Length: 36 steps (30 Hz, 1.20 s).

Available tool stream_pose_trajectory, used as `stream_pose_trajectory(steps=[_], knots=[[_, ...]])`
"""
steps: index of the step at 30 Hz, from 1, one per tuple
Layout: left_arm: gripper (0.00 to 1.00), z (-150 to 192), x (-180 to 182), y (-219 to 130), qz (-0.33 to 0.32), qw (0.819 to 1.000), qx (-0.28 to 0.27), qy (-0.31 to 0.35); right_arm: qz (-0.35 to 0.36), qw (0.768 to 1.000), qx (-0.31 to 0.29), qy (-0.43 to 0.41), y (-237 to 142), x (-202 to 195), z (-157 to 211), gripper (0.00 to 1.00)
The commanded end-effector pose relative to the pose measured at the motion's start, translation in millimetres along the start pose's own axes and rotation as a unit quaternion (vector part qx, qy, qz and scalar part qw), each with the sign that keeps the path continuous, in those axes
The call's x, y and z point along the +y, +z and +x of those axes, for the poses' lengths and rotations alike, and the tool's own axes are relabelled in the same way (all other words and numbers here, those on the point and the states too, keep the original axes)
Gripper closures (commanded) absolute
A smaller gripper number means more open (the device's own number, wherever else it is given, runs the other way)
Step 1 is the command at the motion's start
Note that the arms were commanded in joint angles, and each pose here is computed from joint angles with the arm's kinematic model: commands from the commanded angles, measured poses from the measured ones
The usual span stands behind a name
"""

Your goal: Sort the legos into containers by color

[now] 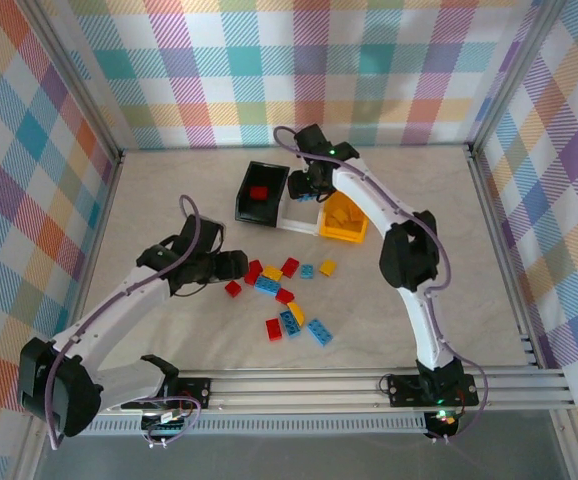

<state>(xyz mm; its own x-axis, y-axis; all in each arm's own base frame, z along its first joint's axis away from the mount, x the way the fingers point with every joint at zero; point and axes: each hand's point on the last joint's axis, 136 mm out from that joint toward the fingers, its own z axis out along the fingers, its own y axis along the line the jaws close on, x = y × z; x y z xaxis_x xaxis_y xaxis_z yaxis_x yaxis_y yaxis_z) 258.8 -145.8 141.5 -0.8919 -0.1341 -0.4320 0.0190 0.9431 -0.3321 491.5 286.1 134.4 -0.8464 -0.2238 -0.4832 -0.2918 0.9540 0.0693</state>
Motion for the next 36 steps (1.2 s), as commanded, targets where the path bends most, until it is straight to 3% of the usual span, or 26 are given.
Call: stream_pose_trajectory(steps=[1,9,21,30,36], knots=[[0.32,21.2,3.2,2.6,-0.002,1.000,0.028,-0.006,-0.001,1.000,0.005,-0.006,7.4,-3.0,-5.8,0.36],[0.29,39.7,28.7,23.0,-0.062,0.996,0.062,-0.002,-0.013,1.000,0.002,-0.003,17.4,0.9,-12.3,0.27],[0.26,35.6,39.7,58.6,-0.099,0.990,0.092,0.030,-0.040,0.999,-0.019,0.012,-41.5,6.4,-14.8,0.19],[0.26,36.4,45.7,80.9,-0.101,0.986,0.118,0.057,-0.080,0.994,-0.052,0.044,-112.3,15.4,32.5,0.19],[0.27,28.6,50.8,91.5,-0.102,0.987,0.116,0.050,-0.090,0.994,-0.047,0.049,-140.1,16.6,71.4,0.19]])
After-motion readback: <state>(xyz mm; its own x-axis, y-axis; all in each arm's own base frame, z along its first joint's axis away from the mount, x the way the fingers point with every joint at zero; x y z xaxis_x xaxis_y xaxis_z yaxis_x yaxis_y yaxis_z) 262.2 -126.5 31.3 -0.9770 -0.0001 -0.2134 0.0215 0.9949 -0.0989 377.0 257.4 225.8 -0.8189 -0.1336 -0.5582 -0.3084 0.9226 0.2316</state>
